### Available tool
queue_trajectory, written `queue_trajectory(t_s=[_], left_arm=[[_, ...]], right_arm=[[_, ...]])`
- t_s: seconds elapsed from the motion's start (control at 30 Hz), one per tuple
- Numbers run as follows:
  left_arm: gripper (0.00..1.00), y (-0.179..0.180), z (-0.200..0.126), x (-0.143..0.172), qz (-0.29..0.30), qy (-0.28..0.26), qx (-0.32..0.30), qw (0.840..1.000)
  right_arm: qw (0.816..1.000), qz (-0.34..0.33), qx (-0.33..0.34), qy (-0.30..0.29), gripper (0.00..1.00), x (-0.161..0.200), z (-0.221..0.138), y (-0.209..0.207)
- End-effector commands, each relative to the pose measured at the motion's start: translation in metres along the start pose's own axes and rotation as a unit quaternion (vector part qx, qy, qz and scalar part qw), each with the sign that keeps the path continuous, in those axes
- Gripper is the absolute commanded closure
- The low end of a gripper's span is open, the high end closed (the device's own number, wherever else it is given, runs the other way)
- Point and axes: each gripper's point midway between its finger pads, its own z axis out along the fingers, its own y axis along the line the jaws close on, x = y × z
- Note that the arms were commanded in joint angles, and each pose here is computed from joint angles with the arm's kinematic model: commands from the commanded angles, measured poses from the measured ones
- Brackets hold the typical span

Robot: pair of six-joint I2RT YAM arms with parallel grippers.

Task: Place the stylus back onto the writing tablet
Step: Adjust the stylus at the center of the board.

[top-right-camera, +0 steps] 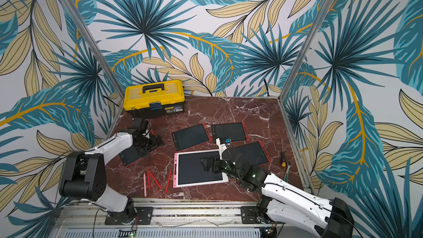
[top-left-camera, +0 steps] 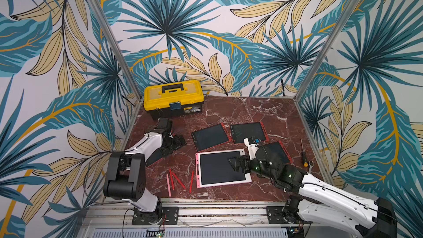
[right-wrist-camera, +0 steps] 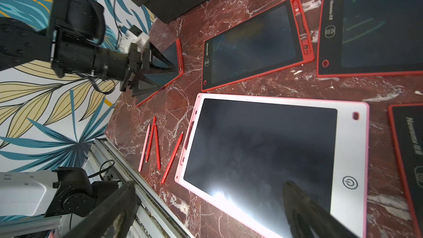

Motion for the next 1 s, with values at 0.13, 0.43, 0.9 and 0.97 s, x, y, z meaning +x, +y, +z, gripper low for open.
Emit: queue_trajectory(t_s=[0.13,0.43,0.9,0.97], left_arm=[[0.00,-0.018,-0.019,0.040,0.095,0.008,0.036,0.995],[0.00,-0.042,-0.040,0.055,0.130,-0.010,0.088,0.988],[0.14,0.024,-0.030,0.110,0.028,0.032,-0.015,0.999],[0.17,0.034,-0.029,0.110,0.015,0.029,-0.039,0.999]], right_arm=[[0.997,0.000,0.067,0.047,0.00,0.018,0.003,-0.019],[0.987,-0.013,0.129,0.100,0.00,0.036,0.002,-0.041],[0.991,-0.027,0.069,0.115,0.00,0.037,0.009,-0.017],[0.992,-0.024,0.062,0.106,0.00,0.037,0.010,-0.016]])
